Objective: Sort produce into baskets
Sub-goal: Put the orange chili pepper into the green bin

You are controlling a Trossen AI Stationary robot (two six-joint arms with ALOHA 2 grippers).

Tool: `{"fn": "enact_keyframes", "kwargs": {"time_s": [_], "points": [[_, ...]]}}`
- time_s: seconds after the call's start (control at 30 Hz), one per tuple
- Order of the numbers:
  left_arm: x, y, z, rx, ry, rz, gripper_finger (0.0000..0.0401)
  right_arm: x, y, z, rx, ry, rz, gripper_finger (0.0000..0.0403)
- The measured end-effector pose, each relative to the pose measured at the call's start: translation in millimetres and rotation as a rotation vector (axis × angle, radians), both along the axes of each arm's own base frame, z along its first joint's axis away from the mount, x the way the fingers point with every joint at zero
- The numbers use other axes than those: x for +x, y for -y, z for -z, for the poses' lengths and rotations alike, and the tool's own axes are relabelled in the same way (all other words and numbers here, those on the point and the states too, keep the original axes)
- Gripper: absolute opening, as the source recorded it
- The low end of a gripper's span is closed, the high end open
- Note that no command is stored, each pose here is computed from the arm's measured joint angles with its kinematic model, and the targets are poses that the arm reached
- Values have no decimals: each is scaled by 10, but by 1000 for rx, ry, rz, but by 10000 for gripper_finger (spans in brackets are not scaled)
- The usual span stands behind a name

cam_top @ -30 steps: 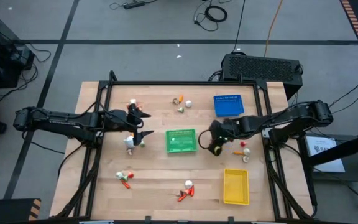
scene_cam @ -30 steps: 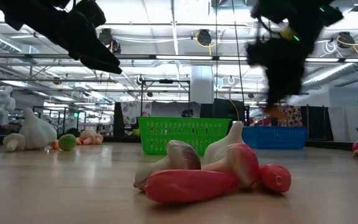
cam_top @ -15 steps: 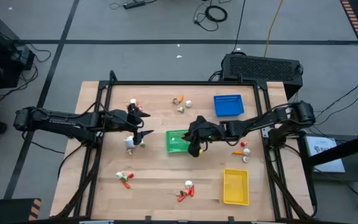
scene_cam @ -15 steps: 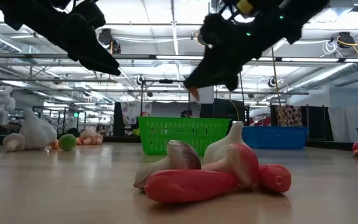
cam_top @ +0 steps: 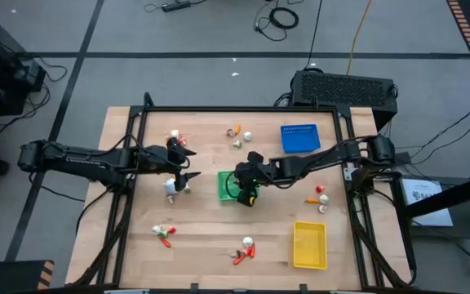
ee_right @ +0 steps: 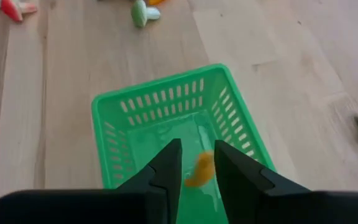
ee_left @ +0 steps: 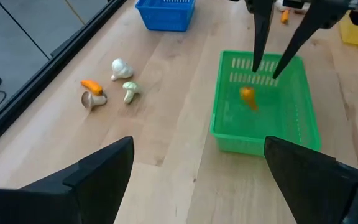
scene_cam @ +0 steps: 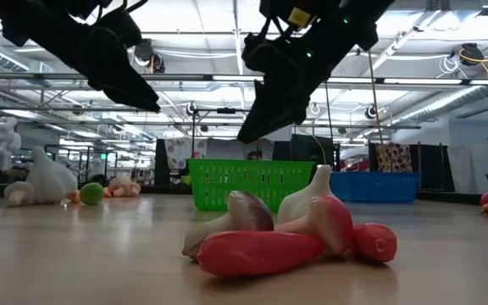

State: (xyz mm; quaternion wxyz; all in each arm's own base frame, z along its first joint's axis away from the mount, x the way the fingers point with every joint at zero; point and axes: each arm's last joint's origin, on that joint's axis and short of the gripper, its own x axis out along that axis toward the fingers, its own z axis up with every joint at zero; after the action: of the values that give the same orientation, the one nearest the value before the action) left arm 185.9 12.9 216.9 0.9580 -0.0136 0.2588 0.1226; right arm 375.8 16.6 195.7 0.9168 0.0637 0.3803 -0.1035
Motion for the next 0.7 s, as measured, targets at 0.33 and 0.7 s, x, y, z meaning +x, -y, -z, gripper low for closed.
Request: {"fn": "enact_keyframes", "kwargs": {"time_s": [0.33,0.7], "points": [[1,0,-2,1,2,1,365,42,-2,-123,5,16,0,121],[0,0,0,-2,0,0,365,69,-131,-209,147,19,-151,123]]}}
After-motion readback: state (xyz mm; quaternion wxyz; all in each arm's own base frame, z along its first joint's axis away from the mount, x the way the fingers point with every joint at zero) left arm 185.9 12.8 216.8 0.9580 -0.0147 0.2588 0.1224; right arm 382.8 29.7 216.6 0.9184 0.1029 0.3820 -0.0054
